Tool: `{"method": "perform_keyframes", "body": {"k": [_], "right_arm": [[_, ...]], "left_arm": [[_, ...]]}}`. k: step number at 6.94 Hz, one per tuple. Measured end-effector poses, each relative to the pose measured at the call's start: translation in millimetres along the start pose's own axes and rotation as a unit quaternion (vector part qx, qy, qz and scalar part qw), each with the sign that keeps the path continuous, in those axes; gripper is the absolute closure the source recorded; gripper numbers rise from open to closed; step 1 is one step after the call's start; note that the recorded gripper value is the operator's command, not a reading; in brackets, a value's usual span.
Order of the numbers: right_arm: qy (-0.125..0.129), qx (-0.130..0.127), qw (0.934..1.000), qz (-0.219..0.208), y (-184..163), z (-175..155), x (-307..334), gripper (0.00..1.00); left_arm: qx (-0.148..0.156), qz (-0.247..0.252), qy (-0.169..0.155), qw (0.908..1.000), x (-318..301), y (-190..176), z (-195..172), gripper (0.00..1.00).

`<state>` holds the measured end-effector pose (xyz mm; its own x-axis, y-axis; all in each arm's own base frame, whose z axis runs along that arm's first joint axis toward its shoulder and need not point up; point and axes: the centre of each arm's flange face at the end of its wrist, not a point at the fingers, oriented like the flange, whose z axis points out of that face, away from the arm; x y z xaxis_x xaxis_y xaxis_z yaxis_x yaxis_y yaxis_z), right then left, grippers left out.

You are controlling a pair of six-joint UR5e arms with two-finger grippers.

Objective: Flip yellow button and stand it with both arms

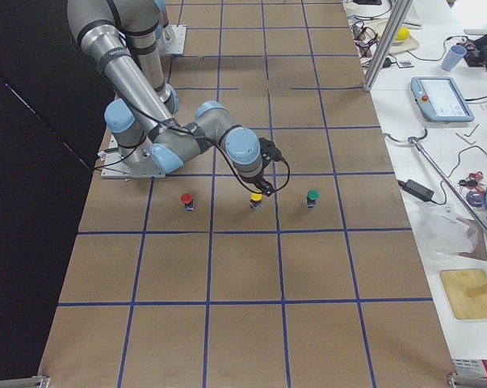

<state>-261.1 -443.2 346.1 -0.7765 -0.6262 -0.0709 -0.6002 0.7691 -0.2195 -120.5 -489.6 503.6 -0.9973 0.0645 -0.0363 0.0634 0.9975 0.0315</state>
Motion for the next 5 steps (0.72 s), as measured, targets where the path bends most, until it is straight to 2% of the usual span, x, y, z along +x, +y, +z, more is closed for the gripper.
{"method": "perform_keyframes", "body": {"k": [1, 2, 3, 4, 5], "right_arm": [[0.016, -0.023, 0.9973, 0.068, -29, -26, -33, 0.01], [0.025, -0.036, 0.9867, 0.157, -59, -44, -71, 0.00], [0.030, -0.041, 0.9667, 0.251, -87, -55, -107, 0.00], [0.037, -0.046, 0.9435, 0.326, -111, -62, -136, 0.00], [0.046, -0.055, 0.9215, 0.382, -130, -67, -157, 0.00]], "left_arm": [[0.000, 0.000, 0.000, 1.0000, 0, 0, 0, 0.00], [0.000, 0.001, 0.000, 1.0000, 1, 0, 0, 0.00], [0.000, 0.001, 0.000, 1.0000, 1, 0, 0, 0.00], [0.000, 0.001, 0.000, 1.0000, 1, 0, 0, 0.00], [0.001, 0.001, 0.000, 1.0000, 1, 0, 0, 0.00]]}}
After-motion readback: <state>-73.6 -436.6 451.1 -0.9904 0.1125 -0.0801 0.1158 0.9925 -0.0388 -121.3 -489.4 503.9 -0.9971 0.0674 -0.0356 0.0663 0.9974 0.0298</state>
